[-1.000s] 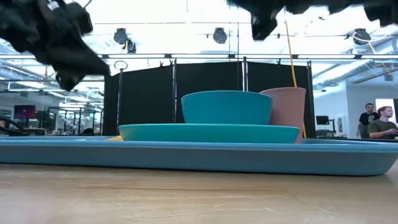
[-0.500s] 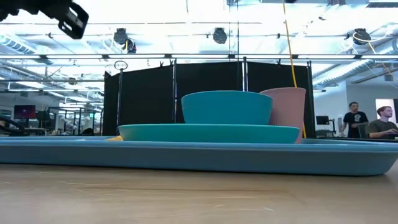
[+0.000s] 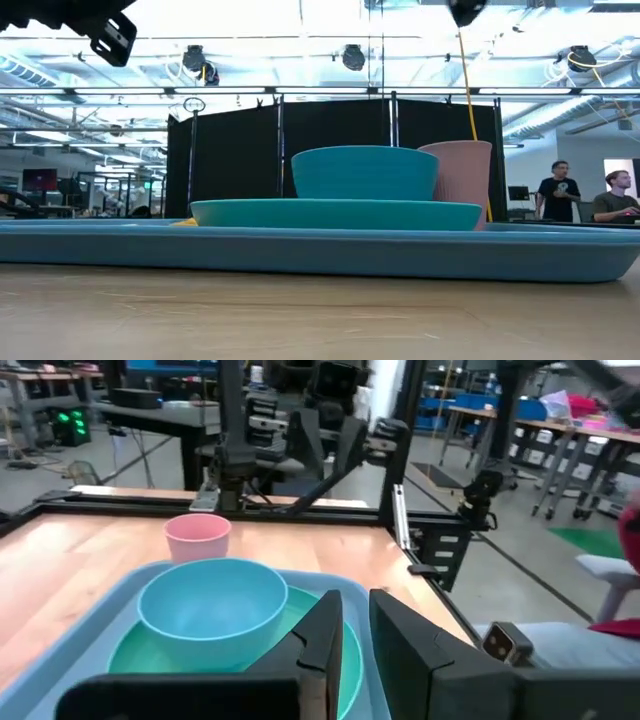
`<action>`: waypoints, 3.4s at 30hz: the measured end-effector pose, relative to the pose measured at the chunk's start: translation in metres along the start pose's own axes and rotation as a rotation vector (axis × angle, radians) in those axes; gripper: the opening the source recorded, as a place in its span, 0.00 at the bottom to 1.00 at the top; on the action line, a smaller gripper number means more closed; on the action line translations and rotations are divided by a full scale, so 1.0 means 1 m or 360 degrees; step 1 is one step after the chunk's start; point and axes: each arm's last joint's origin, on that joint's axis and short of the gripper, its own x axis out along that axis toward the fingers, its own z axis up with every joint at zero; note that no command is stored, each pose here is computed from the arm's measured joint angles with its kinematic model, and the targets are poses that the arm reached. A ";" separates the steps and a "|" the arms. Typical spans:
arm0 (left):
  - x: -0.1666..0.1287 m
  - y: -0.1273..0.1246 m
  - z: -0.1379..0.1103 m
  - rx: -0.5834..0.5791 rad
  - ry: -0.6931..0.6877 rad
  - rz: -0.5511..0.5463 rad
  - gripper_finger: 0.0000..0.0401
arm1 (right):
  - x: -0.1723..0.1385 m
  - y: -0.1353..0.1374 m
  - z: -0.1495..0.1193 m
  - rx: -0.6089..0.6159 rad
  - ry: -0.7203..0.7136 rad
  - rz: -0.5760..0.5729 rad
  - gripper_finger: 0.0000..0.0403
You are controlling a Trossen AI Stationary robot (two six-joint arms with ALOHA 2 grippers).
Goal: Set up tray
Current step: Move the blue bowl to the bottom left of the green plate
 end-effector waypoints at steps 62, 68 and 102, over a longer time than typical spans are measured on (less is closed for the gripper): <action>0.000 0.001 -0.004 -0.0004 0.0059 0.0036 0.14 | 0.126 -0.032 -0.028 0.0174 0.0967 -0.0079 0.28; 0.000 0.001 -0.004 -0.0002 0.0059 0.0037 0.14 | 0.131 -0.030 -0.031 0.0181 0.0948 -0.0011 0.20; 0.000 0.001 -0.005 0.0002 0.0072 0.0040 0.14 | 0.146 -0.010 -0.040 0.0334 0.0829 0.0178 0.12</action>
